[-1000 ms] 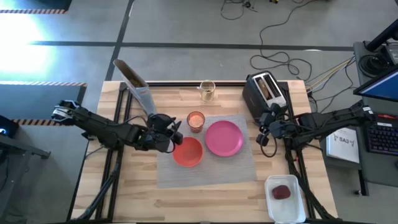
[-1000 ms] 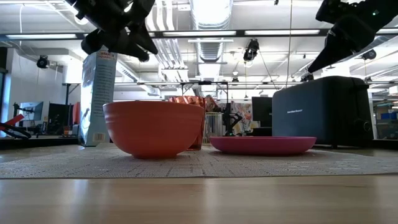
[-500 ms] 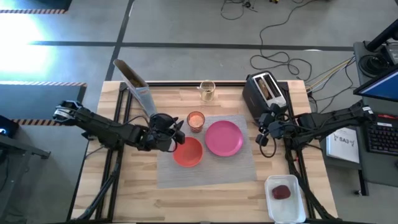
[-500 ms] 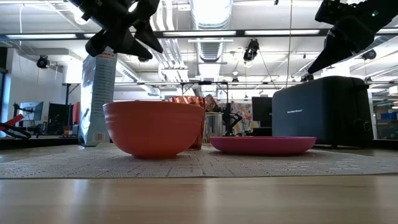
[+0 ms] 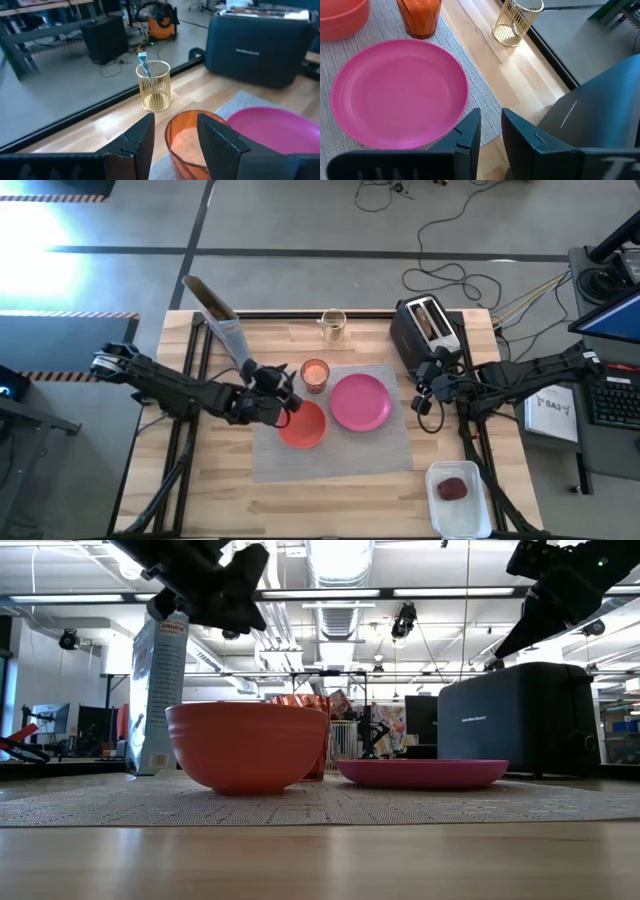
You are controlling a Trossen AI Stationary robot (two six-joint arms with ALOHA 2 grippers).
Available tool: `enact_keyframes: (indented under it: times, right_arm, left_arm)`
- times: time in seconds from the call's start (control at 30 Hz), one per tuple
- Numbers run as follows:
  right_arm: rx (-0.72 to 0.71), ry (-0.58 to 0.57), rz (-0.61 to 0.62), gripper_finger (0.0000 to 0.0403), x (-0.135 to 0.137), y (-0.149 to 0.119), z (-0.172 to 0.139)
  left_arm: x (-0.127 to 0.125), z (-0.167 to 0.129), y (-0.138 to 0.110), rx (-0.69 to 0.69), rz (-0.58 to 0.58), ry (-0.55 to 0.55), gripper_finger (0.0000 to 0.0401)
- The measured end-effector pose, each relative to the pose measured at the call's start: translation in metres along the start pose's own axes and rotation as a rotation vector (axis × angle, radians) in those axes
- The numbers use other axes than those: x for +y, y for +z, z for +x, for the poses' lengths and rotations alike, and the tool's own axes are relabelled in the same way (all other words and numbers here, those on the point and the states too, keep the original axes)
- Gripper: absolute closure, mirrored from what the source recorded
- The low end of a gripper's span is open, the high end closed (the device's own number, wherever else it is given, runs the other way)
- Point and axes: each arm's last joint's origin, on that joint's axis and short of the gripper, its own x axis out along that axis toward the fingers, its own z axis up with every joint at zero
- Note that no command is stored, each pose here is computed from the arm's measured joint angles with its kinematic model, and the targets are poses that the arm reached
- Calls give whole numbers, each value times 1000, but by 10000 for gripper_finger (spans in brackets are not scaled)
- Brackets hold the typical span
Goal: Arrange a breakfast setting
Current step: Pour the cereal from the blue cereal box into the orange bowl
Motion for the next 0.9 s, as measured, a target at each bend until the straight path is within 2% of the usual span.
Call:
enact_keyframes:
  times: [0.3,0.57,0.73,0.9]
  right_arm:
    - [-1,0,1,335,0,0,0]
    - [-1,1,1,335,0,0,0]
    - [-1,0,1,335,0,0,0]
    - [-1,1,1,335,0,0,0]
  left_arm:
    - [-2,4,-6,-16,-66,63,269]
    - [3,7,-13,-12,-109,199,269]
    - [10,13,-9,101,-204,275,269]
    - [15,26,2,341,-236,425,269]
